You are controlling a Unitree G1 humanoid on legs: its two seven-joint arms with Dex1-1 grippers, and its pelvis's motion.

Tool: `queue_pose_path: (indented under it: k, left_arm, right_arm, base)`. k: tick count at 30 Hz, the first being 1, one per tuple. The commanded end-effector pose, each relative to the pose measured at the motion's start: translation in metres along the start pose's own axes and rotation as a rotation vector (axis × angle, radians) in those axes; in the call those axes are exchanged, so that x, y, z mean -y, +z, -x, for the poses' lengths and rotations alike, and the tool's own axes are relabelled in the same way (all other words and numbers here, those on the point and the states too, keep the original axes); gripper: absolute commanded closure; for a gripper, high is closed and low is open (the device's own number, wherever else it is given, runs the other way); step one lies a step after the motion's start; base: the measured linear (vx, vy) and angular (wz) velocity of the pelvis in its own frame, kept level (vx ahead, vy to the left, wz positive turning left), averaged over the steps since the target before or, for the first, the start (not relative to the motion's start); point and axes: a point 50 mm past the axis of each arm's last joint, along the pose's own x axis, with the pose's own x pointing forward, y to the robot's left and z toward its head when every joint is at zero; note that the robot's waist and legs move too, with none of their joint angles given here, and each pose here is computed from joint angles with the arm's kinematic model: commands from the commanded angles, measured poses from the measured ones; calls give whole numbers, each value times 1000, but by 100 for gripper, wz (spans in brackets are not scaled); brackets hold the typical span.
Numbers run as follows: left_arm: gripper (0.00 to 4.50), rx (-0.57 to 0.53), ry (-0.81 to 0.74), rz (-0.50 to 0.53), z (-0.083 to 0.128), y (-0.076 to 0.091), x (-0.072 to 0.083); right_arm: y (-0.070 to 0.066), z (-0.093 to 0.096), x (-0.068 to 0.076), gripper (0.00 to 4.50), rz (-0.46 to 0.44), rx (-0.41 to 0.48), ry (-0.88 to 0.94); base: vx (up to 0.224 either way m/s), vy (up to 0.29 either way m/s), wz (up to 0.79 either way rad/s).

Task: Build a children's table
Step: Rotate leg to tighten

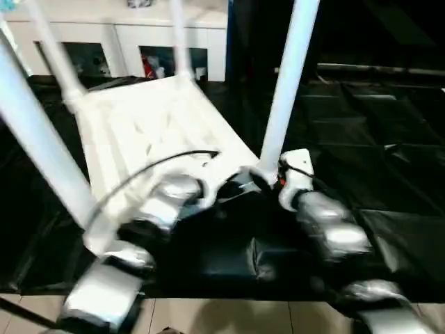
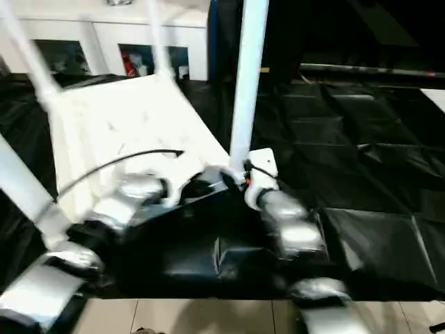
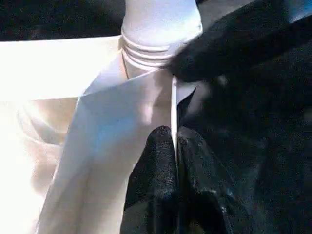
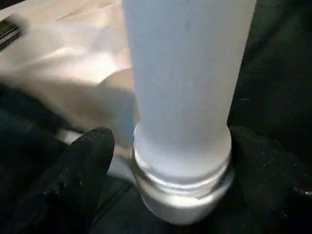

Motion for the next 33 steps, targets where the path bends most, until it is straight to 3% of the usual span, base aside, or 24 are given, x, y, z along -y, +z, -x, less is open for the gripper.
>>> queue_pose_path:
  k: [1,8,18,24,33]
  left_arm:
    - [450,24,-105,-4,4,-4,7]
    - [450,41,-284,-8,26,-8,11]
    - [450,44,-314,-2,27,-10,15]
    - [450,42,-312,2,29,-10,16]
    - [450,37,-312,7,30,-12,16]
  right_arm:
    - [8,5,-10,18,99,-12,161]
    - [12,25,-2,18,167,-58,269]
    - [10,25,-3,18,172,-80,287]
    - [8,27,-2,91,165,-99,303]
    - [5,27,-3,152,147,-100,301]
  base:
    - [0,0,0]
    - [0,0,0]
    - [0,0,0]
    - [0,0,0]
    - [0,0,0]
